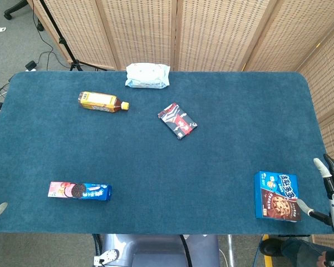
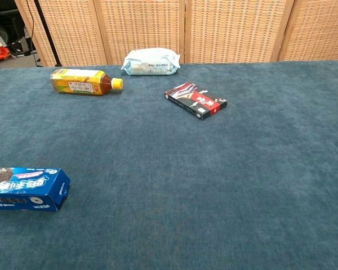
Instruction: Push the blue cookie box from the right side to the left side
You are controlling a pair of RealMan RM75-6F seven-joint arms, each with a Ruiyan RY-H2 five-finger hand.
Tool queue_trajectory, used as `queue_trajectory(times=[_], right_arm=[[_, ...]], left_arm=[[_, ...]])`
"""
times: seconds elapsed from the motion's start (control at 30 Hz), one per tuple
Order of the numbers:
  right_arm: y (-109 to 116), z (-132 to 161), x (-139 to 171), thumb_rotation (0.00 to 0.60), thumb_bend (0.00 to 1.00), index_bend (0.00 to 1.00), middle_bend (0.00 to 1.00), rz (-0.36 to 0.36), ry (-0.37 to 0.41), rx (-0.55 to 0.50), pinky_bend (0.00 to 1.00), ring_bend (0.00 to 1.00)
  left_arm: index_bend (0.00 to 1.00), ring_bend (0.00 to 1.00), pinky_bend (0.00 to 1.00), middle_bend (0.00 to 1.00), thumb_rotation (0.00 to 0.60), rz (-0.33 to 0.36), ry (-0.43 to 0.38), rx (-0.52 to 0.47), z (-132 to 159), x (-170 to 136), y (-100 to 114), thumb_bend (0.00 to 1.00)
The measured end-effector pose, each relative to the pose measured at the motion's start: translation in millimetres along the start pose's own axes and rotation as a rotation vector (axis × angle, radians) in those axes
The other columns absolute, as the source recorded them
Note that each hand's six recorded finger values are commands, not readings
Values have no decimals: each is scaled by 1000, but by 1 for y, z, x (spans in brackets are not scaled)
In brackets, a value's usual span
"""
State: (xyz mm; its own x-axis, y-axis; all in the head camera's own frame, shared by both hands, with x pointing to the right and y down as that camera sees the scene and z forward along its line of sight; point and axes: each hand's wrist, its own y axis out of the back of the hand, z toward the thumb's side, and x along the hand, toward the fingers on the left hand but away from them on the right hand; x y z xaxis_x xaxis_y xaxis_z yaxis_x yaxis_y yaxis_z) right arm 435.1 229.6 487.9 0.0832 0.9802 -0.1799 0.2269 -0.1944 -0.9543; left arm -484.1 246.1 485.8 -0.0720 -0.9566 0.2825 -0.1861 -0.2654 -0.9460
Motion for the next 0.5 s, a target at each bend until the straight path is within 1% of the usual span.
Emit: queue_trajectory(times=[0.23,0.5], right_arm=[[-2,1,0,600,0,0,0,9,7,1,0,0],[-15,3,-6,600,0,0,0,87,76,25,0,0]], left_arm=[[0,0,0,0,600,-5,1,-6,-1,0,0,0],[0,0,0,0,600,-15,-1,-13,-1,2,-1,0]])
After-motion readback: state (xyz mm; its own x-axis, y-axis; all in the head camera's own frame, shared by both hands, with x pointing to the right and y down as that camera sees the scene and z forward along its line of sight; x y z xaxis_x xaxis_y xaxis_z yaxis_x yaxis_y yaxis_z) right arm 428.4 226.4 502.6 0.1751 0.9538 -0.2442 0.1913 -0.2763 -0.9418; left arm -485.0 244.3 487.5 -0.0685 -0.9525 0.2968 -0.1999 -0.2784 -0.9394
